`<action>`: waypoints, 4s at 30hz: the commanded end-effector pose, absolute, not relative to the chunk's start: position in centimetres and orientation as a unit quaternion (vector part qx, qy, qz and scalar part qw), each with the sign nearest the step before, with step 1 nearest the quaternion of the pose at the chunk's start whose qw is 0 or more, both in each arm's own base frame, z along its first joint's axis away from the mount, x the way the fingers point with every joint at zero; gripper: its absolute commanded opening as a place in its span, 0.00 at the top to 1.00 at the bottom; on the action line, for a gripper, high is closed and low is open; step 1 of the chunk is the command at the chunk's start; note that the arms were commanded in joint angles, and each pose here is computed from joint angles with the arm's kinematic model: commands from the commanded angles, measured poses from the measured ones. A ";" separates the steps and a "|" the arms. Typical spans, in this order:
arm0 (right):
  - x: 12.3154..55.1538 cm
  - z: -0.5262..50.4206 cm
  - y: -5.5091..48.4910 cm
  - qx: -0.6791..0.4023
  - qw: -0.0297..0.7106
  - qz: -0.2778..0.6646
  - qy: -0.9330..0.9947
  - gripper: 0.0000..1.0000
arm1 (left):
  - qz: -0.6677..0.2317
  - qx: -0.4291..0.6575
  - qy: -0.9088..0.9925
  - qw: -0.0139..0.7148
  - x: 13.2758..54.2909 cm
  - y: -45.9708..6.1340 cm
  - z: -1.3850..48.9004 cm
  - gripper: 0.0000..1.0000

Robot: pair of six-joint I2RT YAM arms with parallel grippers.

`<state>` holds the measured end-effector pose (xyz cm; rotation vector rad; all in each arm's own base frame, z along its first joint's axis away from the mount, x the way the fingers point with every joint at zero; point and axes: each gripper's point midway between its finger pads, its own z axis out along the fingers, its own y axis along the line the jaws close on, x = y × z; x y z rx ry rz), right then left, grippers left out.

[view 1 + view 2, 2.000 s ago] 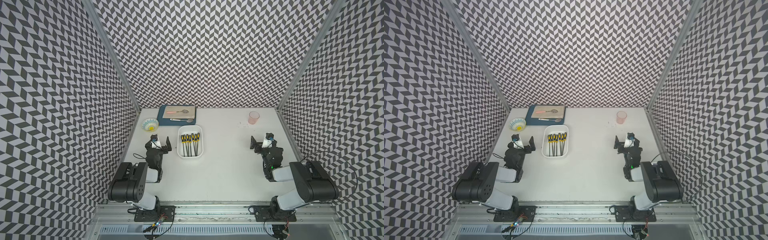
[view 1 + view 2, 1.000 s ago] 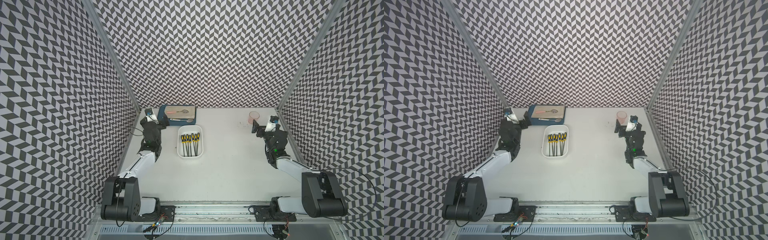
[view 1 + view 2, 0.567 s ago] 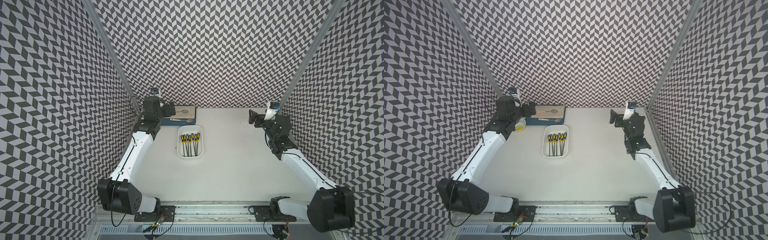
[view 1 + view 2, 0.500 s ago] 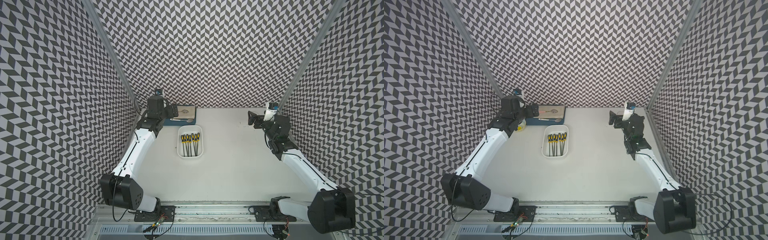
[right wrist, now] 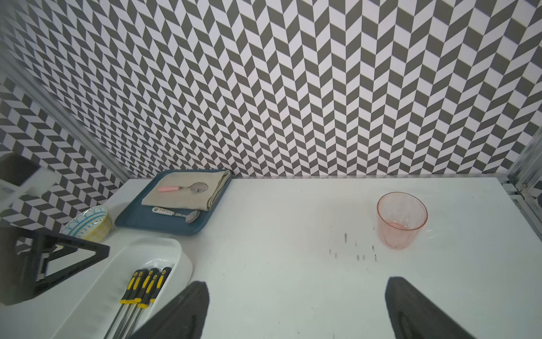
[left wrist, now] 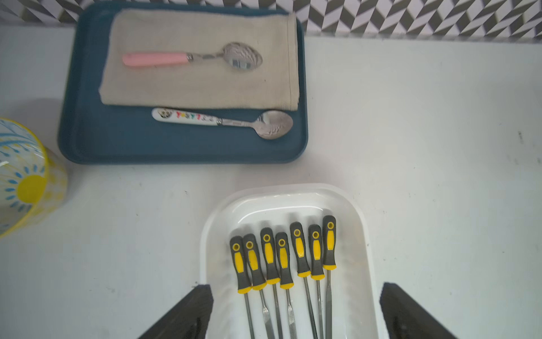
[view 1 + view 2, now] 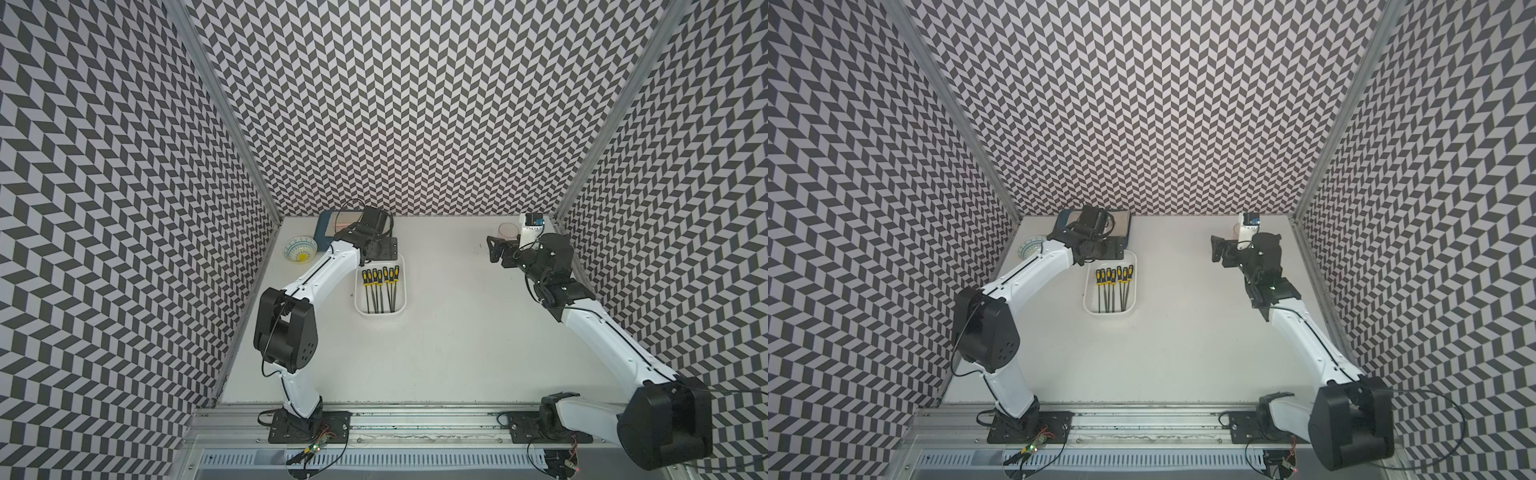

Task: Take the file tool out of the storage box
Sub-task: Pick up the file tool from the storage box.

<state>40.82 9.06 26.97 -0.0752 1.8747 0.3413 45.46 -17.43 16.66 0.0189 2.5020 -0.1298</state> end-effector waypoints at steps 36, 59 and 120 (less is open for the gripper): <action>39.5 24.5 9.9 -0.057 0.561 0.158 0.811 0.06 | -0.015 -0.086 0.959 0.271 49.6 -18.5 6.9 0.51; 39.4 23.7 9.9 -0.063 0.551 0.155 0.818 0.06 | -0.011 -0.082 0.967 0.243 48.8 -18.5 4.1 0.64; 39.3 25.2 9.9 -0.059 0.561 0.159 0.810 0.06 | -0.024 -0.041 0.937 0.345 50.2 -20.8 21.0 0.95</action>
